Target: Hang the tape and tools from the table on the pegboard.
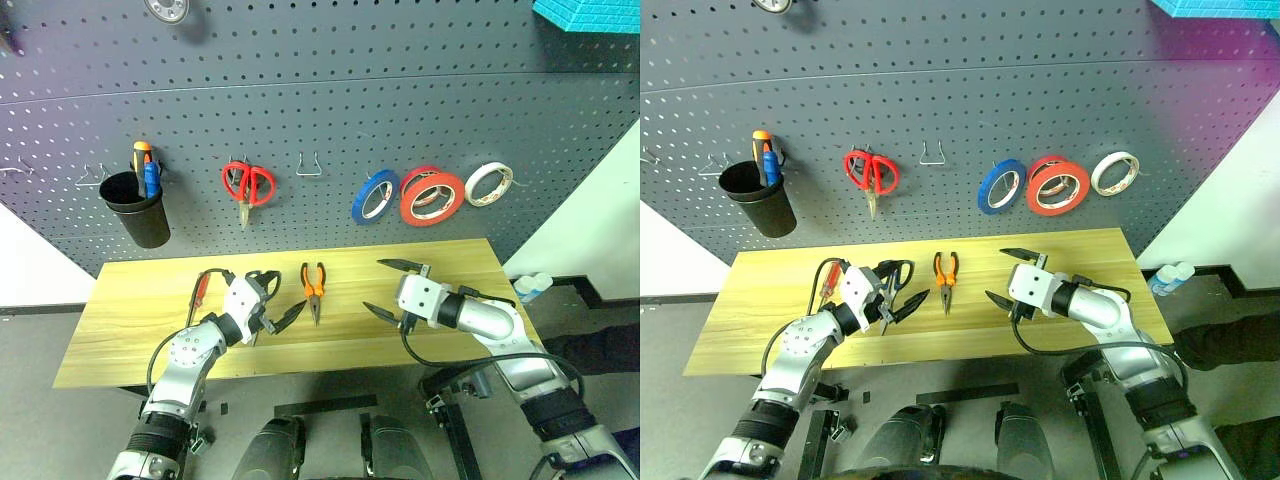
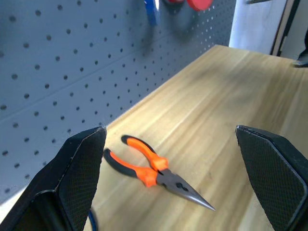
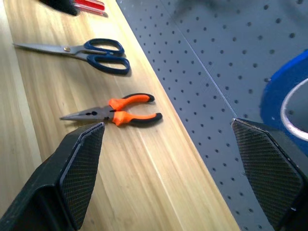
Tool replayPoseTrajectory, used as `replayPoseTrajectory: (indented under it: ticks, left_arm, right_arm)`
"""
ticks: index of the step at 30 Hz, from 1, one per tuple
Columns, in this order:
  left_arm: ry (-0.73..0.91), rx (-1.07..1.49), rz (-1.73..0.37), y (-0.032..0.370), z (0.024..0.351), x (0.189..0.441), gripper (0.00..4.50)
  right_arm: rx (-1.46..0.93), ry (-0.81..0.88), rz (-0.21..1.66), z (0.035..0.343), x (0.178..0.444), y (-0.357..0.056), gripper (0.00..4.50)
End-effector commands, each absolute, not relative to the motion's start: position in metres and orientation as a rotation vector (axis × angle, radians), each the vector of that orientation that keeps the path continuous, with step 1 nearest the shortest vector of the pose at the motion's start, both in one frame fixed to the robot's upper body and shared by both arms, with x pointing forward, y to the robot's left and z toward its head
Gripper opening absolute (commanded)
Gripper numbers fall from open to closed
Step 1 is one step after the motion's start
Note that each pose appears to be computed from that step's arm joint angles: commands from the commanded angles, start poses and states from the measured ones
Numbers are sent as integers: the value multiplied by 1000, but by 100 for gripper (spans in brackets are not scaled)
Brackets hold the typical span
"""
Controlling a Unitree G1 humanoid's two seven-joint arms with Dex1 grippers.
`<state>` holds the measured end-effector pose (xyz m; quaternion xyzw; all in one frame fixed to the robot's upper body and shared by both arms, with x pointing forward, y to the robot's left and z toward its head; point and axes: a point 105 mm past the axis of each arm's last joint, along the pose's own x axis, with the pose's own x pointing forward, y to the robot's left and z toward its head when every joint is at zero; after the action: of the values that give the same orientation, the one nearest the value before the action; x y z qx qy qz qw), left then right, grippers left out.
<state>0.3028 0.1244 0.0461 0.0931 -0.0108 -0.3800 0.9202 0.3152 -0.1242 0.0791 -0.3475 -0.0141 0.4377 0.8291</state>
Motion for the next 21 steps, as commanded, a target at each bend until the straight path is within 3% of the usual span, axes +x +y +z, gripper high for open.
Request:
replayPoseTrajectory:
  ticks: [1, 9, 21]
  left_arm:
    - [-31, 232, -731, 137, 53, 306, 450]
    - [-19, 235, -712, 142, 51, 305, 450]
    - [23, 278, -682, 168, 46, 313, 450]
  right_arm:
    - [-672, -11, 910, 83, 328, -114, 444]
    - [-587, 62, 903, 75, 333, -102, 444]
    - [-333, 310, 808, 47, 341, -61, 444]
